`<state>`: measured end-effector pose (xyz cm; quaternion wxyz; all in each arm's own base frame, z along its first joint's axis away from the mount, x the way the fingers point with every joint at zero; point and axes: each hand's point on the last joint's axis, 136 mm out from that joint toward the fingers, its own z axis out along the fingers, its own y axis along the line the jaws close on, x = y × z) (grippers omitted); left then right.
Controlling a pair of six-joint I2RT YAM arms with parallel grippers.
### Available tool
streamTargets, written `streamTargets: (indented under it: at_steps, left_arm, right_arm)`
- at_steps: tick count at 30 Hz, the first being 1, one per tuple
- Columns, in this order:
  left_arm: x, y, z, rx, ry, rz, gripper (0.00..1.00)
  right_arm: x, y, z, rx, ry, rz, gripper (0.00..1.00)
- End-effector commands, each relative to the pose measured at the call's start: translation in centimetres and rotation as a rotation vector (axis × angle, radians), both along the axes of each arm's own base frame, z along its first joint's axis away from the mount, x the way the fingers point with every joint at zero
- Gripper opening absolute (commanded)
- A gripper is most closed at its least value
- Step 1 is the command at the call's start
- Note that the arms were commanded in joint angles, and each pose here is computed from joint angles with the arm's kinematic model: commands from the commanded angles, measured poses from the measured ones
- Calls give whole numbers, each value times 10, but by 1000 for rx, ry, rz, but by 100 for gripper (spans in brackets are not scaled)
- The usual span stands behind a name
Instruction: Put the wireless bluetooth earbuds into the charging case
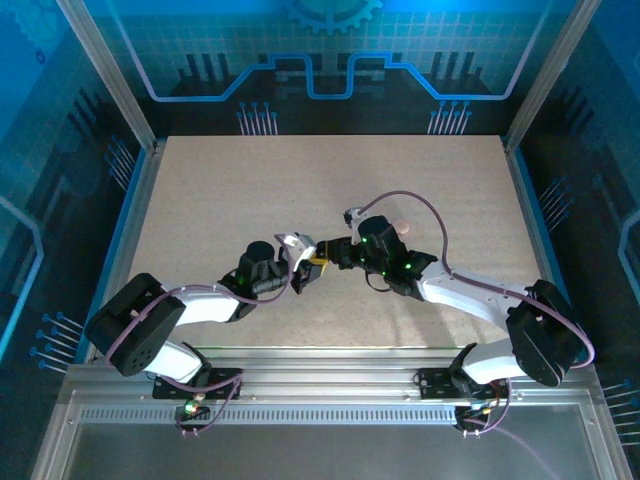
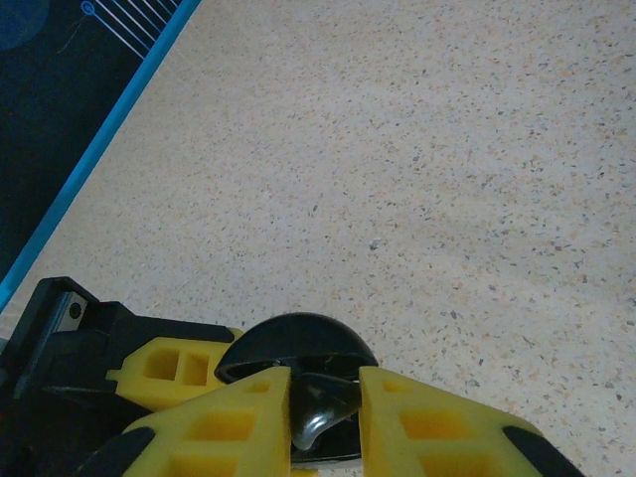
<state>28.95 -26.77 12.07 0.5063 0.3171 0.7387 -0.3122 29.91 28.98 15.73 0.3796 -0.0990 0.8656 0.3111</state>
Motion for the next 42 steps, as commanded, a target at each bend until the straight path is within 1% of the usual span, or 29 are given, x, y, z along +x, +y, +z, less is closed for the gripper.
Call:
streamTargets:
  at_steps: [1, 6, 13, 23, 24, 27, 32, 37, 42]
  left_arm:
    - [0, -9, 31, -60, -73, -33, 6]
    - [1, -9, 34, -66, -80, -30, 6]
    - [0, -8, 34, -62, -77, -27, 6]
    - [0, -8, 34, -59, -79, -27, 6]
    - [0, -8, 33, -58, -76, -28, 6]
    - [-1, -8, 34, -58, -77, -31, 6]
    - [-3, -8, 33, -54, -73, -38, 6]
    - [-5, -7, 31, -54, -66, -42, 6]
    - [-9, -7, 31, -49, -63, -60, 6]
  right_arm:
    - [1, 9, 8, 8, -23, 17, 23]
    - [-2, 11, 5, -11, -26, 35, 23]
    - [-14, 15, -6, -85, -25, 76, 23]
    - [-14, 15, 6, -68, -56, 73, 27]
    - [-13, 15, 8, -63, -59, 73, 29]
    - [-14, 13, 19, -22, -90, 61, 40]
    - [-20, 0, 38, 51, -155, 48, 51]
    - [-28, -12, 42, 75, -165, 51, 57]
    - [-35, -17, 33, 85, -116, 67, 58]
